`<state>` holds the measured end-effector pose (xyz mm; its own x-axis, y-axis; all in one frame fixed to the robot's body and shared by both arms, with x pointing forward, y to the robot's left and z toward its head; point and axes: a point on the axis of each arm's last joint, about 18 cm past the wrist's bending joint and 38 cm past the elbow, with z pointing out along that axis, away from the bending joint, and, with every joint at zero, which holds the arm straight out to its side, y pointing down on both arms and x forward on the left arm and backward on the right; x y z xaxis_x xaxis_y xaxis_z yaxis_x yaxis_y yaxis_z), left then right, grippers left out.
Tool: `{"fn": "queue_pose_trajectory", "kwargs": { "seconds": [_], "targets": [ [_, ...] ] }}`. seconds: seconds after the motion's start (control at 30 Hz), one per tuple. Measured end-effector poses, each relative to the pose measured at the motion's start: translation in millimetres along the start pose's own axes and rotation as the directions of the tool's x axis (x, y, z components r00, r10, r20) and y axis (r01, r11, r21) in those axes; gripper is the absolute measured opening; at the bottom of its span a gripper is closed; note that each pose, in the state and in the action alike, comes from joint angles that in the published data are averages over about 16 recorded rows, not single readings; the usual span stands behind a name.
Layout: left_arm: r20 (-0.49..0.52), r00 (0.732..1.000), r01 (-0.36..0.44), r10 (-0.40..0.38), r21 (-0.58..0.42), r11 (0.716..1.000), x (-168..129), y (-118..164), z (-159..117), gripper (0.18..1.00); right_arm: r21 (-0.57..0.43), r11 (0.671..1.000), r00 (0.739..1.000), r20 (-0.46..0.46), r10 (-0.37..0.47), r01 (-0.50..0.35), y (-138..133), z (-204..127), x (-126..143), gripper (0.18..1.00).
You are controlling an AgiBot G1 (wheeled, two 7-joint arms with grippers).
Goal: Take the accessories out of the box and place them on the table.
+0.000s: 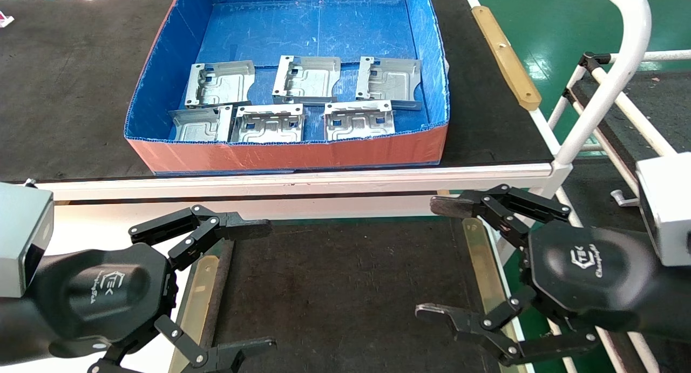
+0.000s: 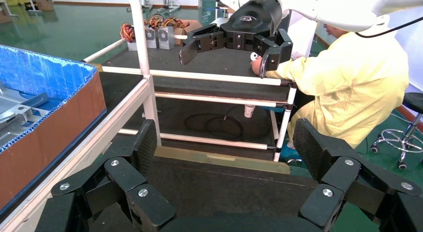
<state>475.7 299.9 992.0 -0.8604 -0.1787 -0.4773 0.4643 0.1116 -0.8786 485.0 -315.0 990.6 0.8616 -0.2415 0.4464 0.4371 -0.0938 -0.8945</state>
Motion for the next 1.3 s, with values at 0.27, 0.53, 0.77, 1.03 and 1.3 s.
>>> {"fn": "queue_pose_trajectory", "kwargs": {
  "seconds": [0.27,0.53,0.77,1.03,1.3],
  "targets": [
    [0.0,1.0,0.0,0.0,0.0,1.0,0.0,0.0,0.0,1.001,0.0,1.0,1.0,0.0,0.0,0.0,0.0,0.0,0.0,1.001],
    [0.0,1.0,0.0,0.0,0.0,1.0,0.0,0.0,0.0,1.001,0.0,1.0,1.0,0.0,0.0,0.0,0.0,0.0,0.0,1.001],
    [0.0,1.0,0.0,0.0,0.0,1.0,0.0,0.0,0.0,1.001,0.0,1.0,1.0,0.0,0.0,0.0,0.0,0.0,0.0,1.001],
    [0.018,1.0,-0.004,0.004,-0.003,1.0,-4.8,0.6,2.1,1.001,0.0,1.0,1.0,0.0,0.0,0.0,0.0,0.0,0.0,1.001],
    [0.115,0.993,-0.021,0.023,-0.017,1.0,-32.1,2.4,11.7,1.001,0.0,1.0,1.0,0.0,0.0,0.0,0.0,0.0,0.0,1.001]
  ]
}}
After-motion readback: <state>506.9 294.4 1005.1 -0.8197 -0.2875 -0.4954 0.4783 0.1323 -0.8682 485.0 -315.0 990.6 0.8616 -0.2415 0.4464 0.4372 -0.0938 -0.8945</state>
